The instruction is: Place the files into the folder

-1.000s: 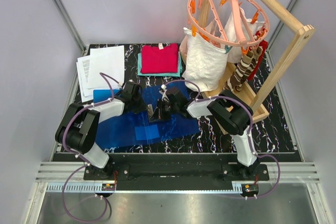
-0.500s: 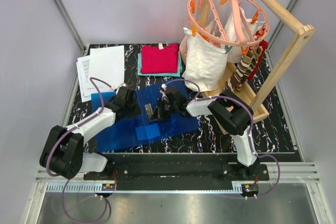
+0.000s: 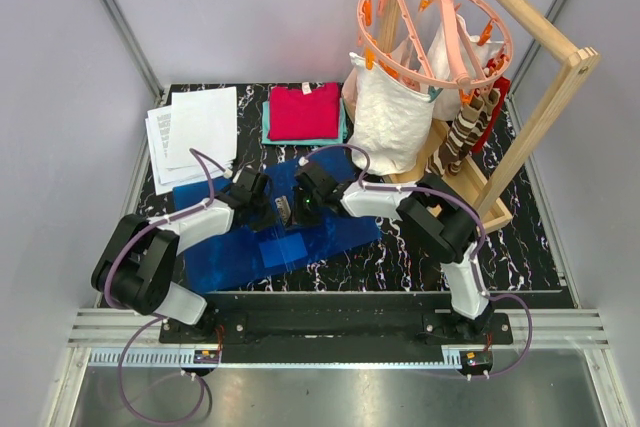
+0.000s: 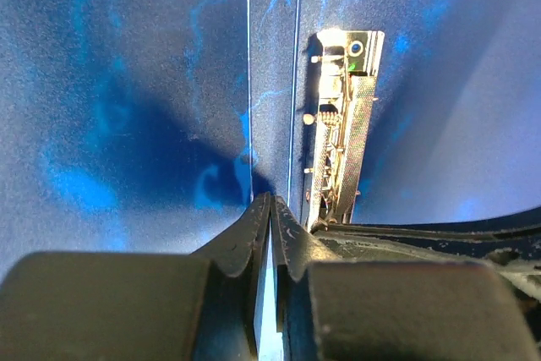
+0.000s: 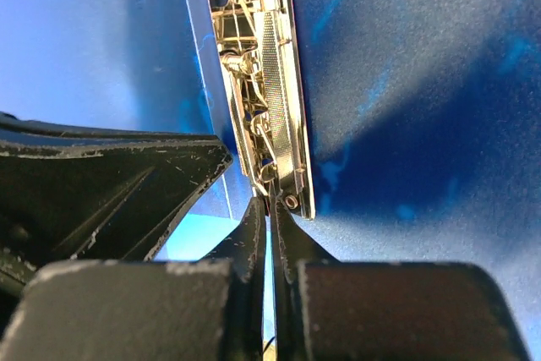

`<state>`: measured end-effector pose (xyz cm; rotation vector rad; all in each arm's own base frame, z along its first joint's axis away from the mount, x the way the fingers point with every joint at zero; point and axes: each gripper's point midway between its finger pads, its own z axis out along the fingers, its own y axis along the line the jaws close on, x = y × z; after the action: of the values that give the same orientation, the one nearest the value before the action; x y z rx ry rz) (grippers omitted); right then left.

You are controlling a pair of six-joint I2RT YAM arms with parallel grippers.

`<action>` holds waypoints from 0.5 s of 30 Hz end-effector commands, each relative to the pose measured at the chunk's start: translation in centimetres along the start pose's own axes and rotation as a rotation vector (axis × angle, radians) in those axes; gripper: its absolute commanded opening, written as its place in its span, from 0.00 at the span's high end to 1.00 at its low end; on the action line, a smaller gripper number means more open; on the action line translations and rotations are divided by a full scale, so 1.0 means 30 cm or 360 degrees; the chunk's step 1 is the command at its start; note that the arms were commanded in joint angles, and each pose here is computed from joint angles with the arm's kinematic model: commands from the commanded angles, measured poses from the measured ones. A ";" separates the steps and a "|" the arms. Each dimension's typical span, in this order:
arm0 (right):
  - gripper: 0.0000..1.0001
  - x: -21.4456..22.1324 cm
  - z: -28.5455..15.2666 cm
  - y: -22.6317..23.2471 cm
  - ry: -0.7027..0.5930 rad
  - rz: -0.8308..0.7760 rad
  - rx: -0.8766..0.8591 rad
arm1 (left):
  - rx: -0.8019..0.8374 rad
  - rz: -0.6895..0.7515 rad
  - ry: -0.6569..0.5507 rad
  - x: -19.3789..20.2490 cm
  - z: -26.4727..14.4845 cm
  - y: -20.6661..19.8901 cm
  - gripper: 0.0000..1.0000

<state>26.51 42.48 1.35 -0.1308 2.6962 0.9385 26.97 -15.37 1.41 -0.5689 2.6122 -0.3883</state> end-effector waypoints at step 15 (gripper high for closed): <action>1.00 -0.004 -0.057 -0.339 -0.0086 -0.0437 0.0907 | -0.0310 0.0102 0.0131 0.079 0.021 0.179 0.91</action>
<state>27.64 42.67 1.55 -0.2141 2.6256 0.6055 27.63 -14.87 1.43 -0.5589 2.5954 -0.3579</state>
